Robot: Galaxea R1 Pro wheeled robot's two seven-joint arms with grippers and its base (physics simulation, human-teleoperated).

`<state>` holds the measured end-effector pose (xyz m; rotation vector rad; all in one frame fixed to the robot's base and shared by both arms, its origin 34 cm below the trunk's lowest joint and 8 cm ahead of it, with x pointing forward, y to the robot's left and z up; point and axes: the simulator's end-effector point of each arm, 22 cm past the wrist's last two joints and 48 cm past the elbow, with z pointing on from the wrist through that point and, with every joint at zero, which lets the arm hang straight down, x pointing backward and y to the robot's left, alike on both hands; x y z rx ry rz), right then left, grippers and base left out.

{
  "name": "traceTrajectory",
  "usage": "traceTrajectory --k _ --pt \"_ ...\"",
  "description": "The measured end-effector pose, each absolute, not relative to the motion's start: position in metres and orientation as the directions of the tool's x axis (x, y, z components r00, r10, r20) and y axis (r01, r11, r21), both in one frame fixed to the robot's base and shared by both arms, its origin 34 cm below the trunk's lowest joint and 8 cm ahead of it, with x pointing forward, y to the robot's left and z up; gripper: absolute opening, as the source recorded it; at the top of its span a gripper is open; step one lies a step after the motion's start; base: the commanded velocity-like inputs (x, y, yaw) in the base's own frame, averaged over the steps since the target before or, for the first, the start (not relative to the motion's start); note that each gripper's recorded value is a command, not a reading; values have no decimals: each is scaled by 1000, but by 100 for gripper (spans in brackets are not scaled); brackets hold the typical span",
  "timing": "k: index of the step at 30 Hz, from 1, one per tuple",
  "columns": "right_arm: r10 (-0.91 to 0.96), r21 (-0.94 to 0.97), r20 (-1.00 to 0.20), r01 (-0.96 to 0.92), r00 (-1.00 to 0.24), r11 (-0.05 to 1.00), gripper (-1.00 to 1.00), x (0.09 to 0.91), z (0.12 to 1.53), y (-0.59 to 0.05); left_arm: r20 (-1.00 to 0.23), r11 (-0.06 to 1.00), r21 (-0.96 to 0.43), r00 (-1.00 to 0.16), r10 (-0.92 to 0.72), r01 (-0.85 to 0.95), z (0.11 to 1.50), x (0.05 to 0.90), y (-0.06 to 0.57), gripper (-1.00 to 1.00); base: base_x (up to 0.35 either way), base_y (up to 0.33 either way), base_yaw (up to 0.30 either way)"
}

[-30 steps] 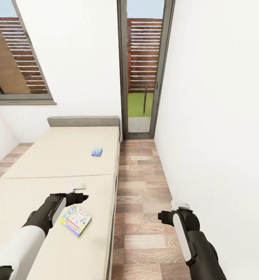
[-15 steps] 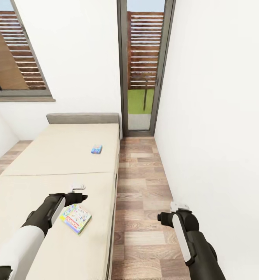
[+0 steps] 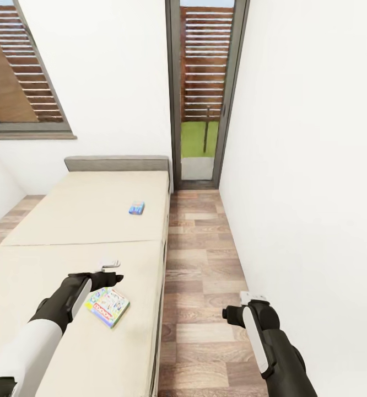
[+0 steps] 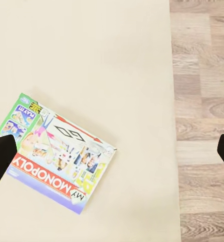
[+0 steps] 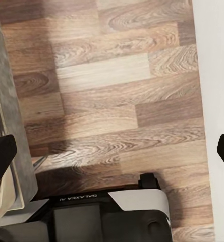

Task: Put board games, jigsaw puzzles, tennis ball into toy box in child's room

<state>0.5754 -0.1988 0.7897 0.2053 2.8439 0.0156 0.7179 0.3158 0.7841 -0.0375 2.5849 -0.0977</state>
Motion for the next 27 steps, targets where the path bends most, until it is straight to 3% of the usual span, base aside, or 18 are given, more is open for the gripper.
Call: traceTrajectory --k 27 --pt "142 24 -240 140 -960 990 100 565 769 -199 -540 995 15 -838 -75 -99 844 797 389 100 0 0 0"
